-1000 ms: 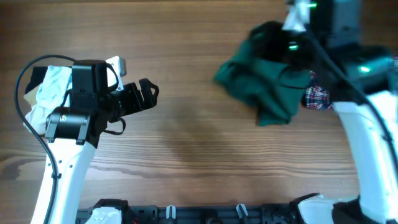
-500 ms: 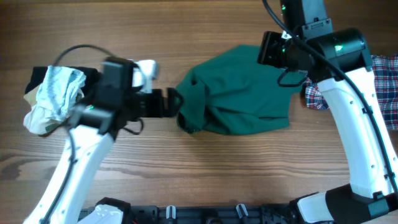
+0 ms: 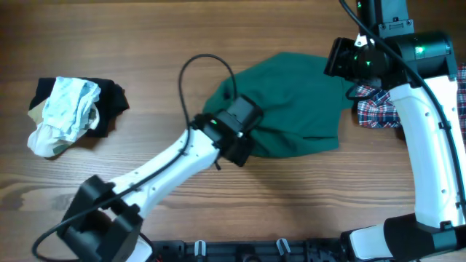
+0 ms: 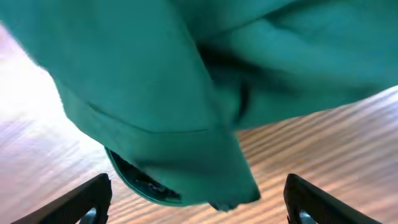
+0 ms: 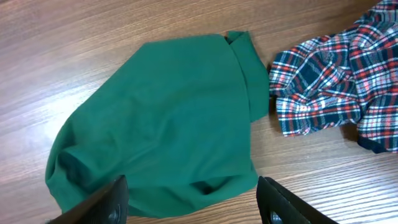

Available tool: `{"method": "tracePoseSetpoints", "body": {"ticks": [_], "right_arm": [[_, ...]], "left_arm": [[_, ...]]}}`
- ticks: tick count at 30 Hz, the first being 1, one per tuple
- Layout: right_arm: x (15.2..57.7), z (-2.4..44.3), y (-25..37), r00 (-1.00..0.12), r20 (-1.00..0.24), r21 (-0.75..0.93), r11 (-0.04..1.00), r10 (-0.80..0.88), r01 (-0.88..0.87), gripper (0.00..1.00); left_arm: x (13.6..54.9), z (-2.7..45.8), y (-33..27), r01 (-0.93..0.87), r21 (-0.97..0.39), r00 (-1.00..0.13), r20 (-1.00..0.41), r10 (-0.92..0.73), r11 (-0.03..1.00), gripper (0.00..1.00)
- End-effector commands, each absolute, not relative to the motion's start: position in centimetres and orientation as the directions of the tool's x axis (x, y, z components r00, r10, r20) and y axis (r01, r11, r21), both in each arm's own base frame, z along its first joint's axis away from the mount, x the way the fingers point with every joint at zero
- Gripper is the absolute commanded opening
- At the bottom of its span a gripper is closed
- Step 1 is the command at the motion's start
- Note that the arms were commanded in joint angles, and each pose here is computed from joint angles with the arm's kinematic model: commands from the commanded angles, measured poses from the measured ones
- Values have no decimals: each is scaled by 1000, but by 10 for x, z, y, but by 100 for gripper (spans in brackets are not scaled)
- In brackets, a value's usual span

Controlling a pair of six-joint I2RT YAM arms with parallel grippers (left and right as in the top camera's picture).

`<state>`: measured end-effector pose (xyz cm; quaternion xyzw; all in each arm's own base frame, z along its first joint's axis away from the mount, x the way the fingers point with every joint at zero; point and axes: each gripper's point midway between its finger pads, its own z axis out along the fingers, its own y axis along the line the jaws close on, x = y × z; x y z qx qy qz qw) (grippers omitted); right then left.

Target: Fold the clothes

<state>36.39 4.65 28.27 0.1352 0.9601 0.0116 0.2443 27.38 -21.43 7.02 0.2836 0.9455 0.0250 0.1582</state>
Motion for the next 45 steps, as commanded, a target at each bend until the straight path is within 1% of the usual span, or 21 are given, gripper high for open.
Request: {"method": "tracePoseSetpoints", "body": {"ticks": [1,3,6,7,10,11,13,14,16,20,22,24,26,27,30,32,35,38,41,43,45], "right_arm": [[366,287,47,-841,-481,84,968,248,238,66],[366,287,47,-841,-480,84,968,249,238,66],[366,287,47,-842,-479,84,968,248,237,66],[366,287,47,-842,-480,84,968,249,238,67],[365,287,46,-843,-477,82,968,248,238,68],[365,287,46,-845,-477,80,969,243,234,68],[365,287,46,-849,-479,71,973,225,218,68],[365,287,46,-849,-478,70,974,223,217,68],[365,287,47,-852,-479,65,976,211,206,69],[362,277,70,-901,-431,100,995,52,9,71],[359,260,73,-924,-381,104,995,35,-5,71],[357,237,73,-946,-323,98,995,33,2,71],[356,212,80,-963,-267,123,992,29,-4,71],[354,189,89,-976,-217,164,986,24,-13,71],[352,138,106,-989,-148,248,968,-4,-41,72],[354,113,118,-987,-147,304,947,-64,-106,75],[362,82,123,-984,-165,323,939,-68,-119,75],[365,75,151,-959,-222,434,863,-174,-257,75],[369,61,161,-956,-226,429,861,-190,-272,75],[371,42,172,-954,-212,430,857,-211,-285,75],[377,16,176,-959,-194,395,879,-205,-268,72]], "left_arm": [[290,68,-209,512,370,-729,-290,620,775,89],[292,63,-208,507,408,-722,-280,632,759,88],[300,54,-198,471,495,-726,-252,640,730,79],[304,52,-195,458,520,-725,-250,641,721,71],[311,60,-188,373,566,-742,-293,602,735,32],[313,68,-183,331,585,-750,-314,583,741,24],[314,89,-179,282,587,-761,-344,550,759,14],[313,107,-177,247,572,-774,-370,514,782,11],[316,157,-169,152,517,-785,-454,421,842,11],[329,240,-133,-26,379,-746,-623,234,925,15],[333,257,-106,-95,288,-740,-661,126,953,16],[332,254,-89,-93,211,-777,-626,61,973,16],[330,248,-66,-141,214,-808,-589,13,967,14],[328,245,-54,-166,220,-821,-571,-12,961,14],[327,242,-48,-179,202,-831,-555,-38,963,15],[327,242,-49,-176,200,-831,-556,-36,964,18],[327,242,-49,-176,200,-831,-556,-36,964,22],[327,241,-50,-174,197,-831,-555,-37,965,23],[327,240,-52,-167,185,-834,-550,-39,968,24],[327,240,-53,-164,179,-835,-548,-40,970,24],[327,240,-53,-164,180,-836,-548,-39,970,25]]}}
